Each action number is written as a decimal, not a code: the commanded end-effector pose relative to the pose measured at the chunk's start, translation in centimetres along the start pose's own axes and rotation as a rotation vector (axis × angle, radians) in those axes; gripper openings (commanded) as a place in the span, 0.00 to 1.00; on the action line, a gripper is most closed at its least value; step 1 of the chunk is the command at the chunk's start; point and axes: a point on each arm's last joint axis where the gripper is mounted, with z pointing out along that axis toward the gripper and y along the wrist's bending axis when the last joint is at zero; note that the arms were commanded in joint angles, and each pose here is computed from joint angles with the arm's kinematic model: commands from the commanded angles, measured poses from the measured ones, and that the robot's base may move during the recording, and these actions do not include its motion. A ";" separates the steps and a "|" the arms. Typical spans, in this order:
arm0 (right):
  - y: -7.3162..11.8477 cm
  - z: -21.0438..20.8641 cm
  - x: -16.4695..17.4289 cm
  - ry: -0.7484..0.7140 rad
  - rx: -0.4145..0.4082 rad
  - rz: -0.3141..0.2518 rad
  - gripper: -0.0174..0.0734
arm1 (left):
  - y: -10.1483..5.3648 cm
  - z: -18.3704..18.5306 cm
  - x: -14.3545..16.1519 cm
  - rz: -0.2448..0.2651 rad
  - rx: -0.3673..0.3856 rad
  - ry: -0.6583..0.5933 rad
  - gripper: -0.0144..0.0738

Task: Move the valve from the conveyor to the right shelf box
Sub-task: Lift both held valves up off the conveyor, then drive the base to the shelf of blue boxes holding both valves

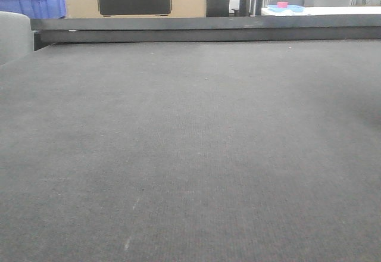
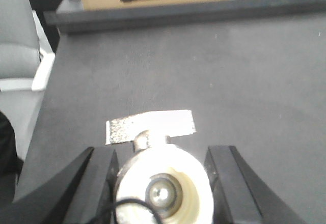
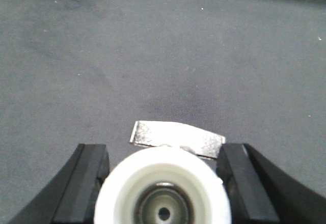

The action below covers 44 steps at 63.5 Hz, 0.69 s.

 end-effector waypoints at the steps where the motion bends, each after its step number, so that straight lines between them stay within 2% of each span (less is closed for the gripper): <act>1: 0.0 -1.0 -1.0 -0.100 0.012 -0.001 0.02 | 0.0 -0.7 -1.1 -0.008 -0.005 -0.110 0.04; 44: 0.0 -0.9 -1.0 -0.102 0.013 0.000 0.02 | 0.0 -0.7 -1.3 -0.009 -0.009 -0.140 0.04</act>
